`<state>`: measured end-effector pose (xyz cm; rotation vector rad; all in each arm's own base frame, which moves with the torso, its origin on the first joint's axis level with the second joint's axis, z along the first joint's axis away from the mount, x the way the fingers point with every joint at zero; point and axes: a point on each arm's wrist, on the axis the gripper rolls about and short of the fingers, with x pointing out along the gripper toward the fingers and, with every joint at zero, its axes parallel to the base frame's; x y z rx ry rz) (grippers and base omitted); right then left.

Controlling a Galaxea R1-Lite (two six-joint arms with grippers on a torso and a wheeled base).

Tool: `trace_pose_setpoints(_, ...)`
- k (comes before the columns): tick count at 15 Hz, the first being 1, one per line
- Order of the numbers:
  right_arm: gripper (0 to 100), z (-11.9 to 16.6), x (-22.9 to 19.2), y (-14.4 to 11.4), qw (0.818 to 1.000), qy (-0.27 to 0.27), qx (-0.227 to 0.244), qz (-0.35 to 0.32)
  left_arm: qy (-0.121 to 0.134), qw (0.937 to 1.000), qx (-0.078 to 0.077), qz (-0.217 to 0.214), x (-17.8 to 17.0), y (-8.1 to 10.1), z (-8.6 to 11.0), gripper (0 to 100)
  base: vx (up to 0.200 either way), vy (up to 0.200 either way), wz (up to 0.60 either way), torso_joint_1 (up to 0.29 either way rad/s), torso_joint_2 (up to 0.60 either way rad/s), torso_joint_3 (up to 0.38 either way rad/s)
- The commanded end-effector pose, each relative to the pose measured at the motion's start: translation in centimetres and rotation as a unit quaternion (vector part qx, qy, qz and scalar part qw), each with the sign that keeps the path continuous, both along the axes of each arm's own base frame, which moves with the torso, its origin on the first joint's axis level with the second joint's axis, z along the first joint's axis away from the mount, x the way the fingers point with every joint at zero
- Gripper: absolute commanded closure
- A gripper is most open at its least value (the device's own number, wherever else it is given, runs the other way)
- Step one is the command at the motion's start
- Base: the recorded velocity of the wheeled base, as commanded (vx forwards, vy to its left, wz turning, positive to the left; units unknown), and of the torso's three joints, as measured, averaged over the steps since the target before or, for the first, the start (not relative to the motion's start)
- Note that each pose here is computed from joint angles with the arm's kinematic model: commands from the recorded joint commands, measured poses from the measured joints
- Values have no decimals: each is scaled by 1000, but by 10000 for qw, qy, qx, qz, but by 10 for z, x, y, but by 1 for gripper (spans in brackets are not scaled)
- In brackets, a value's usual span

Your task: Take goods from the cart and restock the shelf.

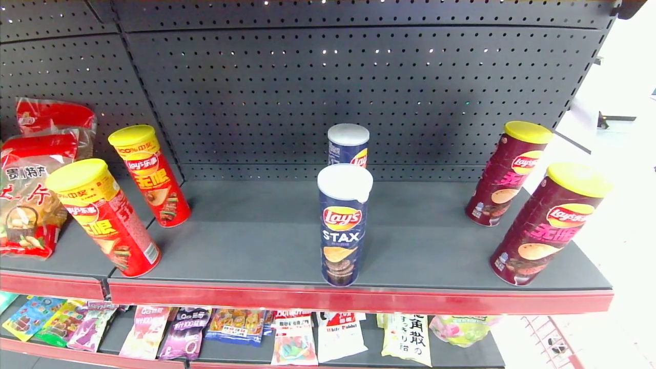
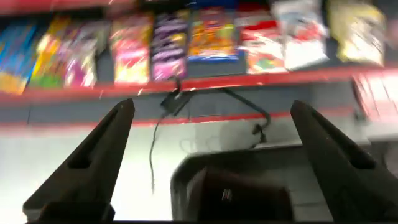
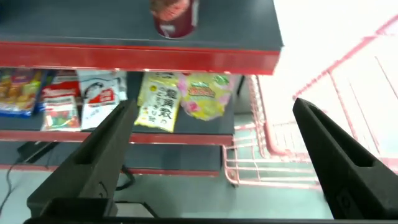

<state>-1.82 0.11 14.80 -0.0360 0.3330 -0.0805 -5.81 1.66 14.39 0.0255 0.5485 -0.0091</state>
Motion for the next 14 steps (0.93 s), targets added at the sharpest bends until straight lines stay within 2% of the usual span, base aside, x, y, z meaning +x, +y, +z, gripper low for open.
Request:
trace_pose_setpoints(1, 0, -13, -2, 2, 9990, 132, 7, -436, -567, 9944, -349, 822, -6, -7, -34, 0, 0, 0, 0, 0, 0, 0)
trace_pose_setpoints(2, 0, -20, -5, 3, 9993, 71, 4, -375, -801, 9931, -426, 747, 3, -8, -36, 0, 0, 0, 0, 0, 0, 0)
trace_pose_setpoints(3, 0, -48, -16, 5, 9997, -207, -12, -120, -1531, 9855, -544, 492, 26, -11, -50, 0, 0, 0, 0, 0, 0, 0)
trace_pose_setpoints(4, 0, -54, -14, 5, 9996, -290, -30, -39, -1971, 9785, -560, 236, 34, -12, -53, 0, 0, 0, 0, 0, 0, 0)
trace_pose_setpoints(6, 0, -57, -8, 4, 9981, -594, -147, -11, -1966, 9793, -480, 93, 35, -13, -54, 0, 0, 0, 0, 0, 0, 0)
trace_pose_setpoints(8, 0, -68, 3, 1, 9913, -1274, -90, -313, -1984, 9784, -266, 521, 35, -11, -56, 0, 0, 0, 0, 0, 0, 0)
trace_pose_setpoints(9, 0, -70, 3, 1, 9926, -1177, -68, -301, -2006, 9772, -218, 657, 35, -10, -56, 0, 0, 0, 0, 0, 0, 0)
trace_pose_setpoints(10, 0, -70, 3, 1, 9926, -1177, -68, -301, -2006, 9772, -218, 657, 35, -10, -56, 0, 0, 0, 0, 0, 0, 0)
trace_pose_setpoints(11, 0, -71, 2, 1, 9924, -1164, 179, 365, -2176, 9736, -249, 649, 38, -10, -57, 0, 0, 0, 0, 0, 0, 0)
trace_pose_setpoints(12, 0, -71, 1, -1, 9876, -1243, 287, 920, -2254, 9727, -336, 431, 40, -11, -58, 0, 0, 0, 0, 0, 0, 0)
trace_pose_setpoints(13, 0, -71, 1, -1, 9884, -1214, 274, 868, -2259, 9731, -441, 101, 40, -13, -58, 0, 0, 0, 0, 0, 0, 0)
trace_pose_setpoints(14, 0, -71, 1, -1, 9884, -1222, 280, 859, -2243, 9734, -447, -90, 40, -14, -59, 0, 0, 0, 0, 0, 0, 0)
